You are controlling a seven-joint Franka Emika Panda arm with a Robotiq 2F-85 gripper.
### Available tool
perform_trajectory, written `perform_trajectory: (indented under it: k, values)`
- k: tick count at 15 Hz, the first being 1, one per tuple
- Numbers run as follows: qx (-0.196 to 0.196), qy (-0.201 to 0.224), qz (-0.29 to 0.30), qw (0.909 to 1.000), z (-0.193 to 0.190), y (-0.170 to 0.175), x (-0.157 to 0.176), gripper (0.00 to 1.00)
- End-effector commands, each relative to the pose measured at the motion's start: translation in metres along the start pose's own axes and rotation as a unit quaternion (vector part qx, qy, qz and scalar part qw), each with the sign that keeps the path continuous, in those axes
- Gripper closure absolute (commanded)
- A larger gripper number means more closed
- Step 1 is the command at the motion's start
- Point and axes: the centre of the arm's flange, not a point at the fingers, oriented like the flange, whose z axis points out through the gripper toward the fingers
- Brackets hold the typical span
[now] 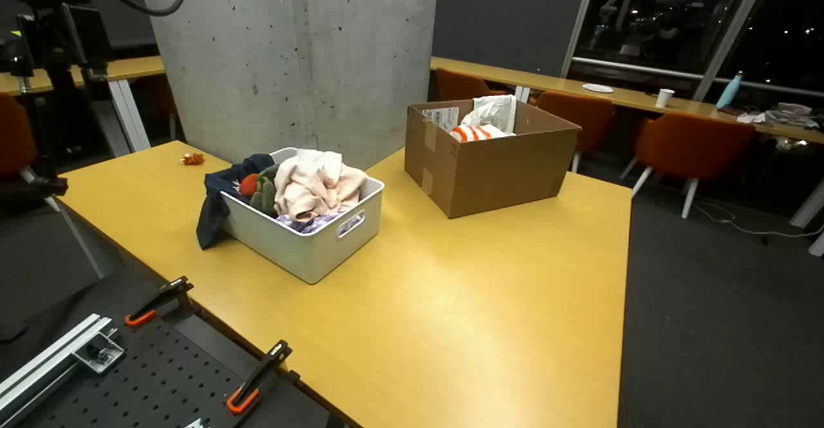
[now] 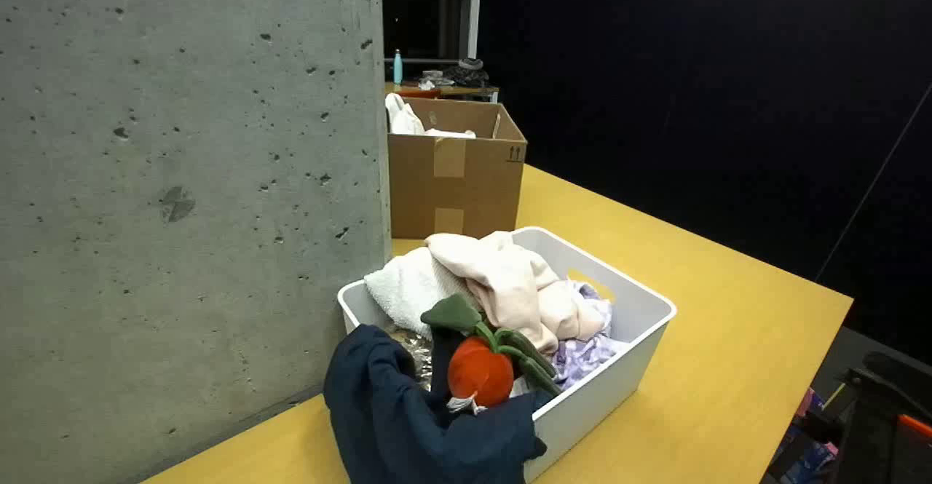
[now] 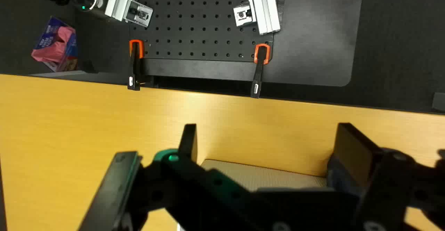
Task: Remove the pink clothe and peach plush toy from the box and put them on the table and the cover the peach with the pink cloth
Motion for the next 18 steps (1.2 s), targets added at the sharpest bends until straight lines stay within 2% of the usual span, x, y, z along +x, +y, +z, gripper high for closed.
perform_trajectory:
  k: [1, 5, 7, 9, 11, 15, 18]
  values:
    - [0.000, 0.001, 0.000, 1.0000, -0.001, 0.000, 0.000, 0.00]
    - [0.001, 0.002, 0.000, 1.0000, -0.002, 0.000, 0.000, 0.00]
    - [-0.006, 0.033, -0.008, 0.9994, 0.018, 0.010, -0.006, 0.00]
    - [-0.013, 0.072, -0.006, 0.9973, 0.045, 0.029, 0.005, 0.00]
    - [-0.001, 0.103, 0.003, 0.9947, 0.080, 0.055, 0.036, 0.00]
    - [0.069, 0.159, 0.016, 0.9847, 0.122, 0.111, 0.101, 0.00]
    - [0.129, 0.165, -0.016, 0.9777, 0.160, 0.138, 0.150, 0.00]
